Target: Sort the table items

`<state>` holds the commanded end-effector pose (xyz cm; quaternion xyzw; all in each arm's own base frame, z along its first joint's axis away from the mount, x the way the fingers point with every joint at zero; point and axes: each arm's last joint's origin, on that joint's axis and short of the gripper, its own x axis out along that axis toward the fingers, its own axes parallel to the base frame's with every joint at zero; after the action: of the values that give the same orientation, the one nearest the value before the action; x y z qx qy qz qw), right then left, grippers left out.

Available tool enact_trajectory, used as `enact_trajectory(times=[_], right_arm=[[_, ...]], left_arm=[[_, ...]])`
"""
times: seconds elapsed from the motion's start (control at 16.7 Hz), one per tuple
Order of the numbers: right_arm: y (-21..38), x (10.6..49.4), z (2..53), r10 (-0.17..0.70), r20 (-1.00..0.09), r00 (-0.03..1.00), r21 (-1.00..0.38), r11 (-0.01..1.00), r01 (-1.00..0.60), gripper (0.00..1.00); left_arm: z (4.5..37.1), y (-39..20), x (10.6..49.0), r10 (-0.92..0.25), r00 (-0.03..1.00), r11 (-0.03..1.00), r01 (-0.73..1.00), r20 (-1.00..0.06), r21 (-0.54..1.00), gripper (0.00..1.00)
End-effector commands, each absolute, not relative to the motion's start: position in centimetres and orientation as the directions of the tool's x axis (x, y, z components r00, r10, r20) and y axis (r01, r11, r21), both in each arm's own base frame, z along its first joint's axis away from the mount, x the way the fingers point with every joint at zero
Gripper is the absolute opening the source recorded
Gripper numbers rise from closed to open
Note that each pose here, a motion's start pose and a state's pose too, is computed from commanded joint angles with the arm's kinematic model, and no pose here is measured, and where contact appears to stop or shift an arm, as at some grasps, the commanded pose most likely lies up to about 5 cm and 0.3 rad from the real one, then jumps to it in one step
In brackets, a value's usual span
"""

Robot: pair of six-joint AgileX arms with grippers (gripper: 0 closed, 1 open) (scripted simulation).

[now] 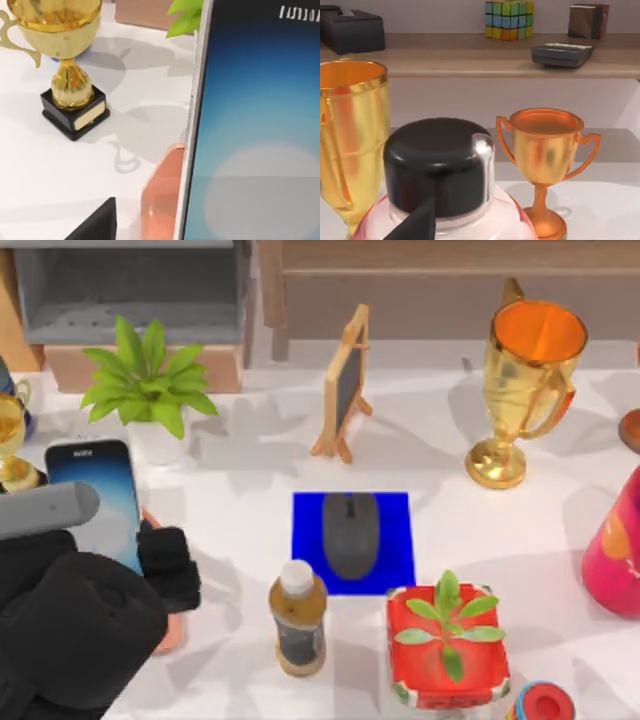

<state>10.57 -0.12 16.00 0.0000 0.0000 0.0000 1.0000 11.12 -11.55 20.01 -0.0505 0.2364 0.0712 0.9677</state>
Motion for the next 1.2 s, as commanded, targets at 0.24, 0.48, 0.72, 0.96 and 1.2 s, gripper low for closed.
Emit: enact_trajectory(times=[0.24,0.48,0.72,0.96,1.2], right_arm=[[-0.1,10.6,16.0,0.000,0.000,1.000,0.000,1.000,0.000,1.00],[-0.1,10.6,16.0,0.000,0.000,1.000,0.000,1.000,0.000,1.00],[-0.1,10.6,16.0,0.000,0.000,1.000,0.000,1.000,0.000,1.00],[-0.1,10.6,16.0,0.000,0.000,1.000,0.000,1.000,0.000,1.00],[-0.1,10.6,16.0,0.000,0.000,1.000,0.000,1.000,0.000,1.00]], left_arm=[[20.7,-9.2,11.3,-0.034,0.909,0.976,-0.060,-0.416,-0.211,1.00],[21.5,-7.3,10.6,-0.198,0.943,0.947,0.113,-0.267,-0.302,1.00],[21.5,-4.6,10.4,-0.183,0.979,0.950,0.151,-0.094,-0.273,1.00],[19.7,-1.9,10.4,-0.080,0.997,0.986,0.079,0.001,-0.147,1.00],[16.8,-0.4,10.5,-0.011,1.000,1.000,0.012,0.010,-0.024,1.00]])
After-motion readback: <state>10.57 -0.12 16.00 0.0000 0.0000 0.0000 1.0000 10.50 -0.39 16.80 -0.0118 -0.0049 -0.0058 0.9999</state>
